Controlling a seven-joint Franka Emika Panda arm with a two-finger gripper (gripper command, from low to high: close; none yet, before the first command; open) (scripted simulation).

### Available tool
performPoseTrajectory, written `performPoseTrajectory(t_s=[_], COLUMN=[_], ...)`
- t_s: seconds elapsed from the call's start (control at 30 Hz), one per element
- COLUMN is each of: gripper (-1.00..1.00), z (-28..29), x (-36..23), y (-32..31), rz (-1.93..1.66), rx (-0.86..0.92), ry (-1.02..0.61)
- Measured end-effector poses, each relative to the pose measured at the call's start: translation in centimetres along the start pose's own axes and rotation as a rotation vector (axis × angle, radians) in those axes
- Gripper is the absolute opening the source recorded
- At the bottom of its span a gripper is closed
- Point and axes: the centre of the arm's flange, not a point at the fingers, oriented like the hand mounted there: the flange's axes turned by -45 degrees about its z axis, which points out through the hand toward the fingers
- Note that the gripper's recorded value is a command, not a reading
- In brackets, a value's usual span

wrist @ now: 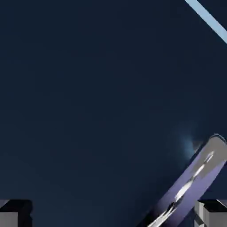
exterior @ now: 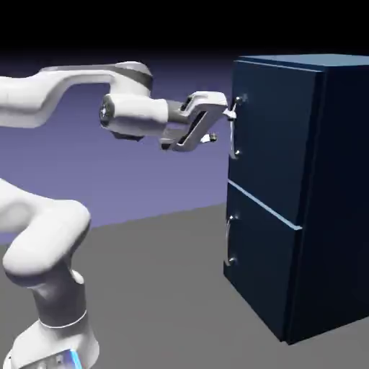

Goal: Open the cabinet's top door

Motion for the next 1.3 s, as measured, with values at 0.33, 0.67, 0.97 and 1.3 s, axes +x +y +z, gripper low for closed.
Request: performPoseTrajectory(t_s=[0.33,0.67,0.97,1.3], gripper=[0.0,0.0,-1.0,-1.0], z=[0.6,5.9,1.7,-3.4], x=[0.1,-0.2,2.1,6.1], y=[3.7,4.3,2.5,-1.0], rz=[0.498,0.67,0.652,0.622], rx=[0.079,0.1,-0.069,-0.315], ry=[-0.108,-0.154,-0.211,-0.294])
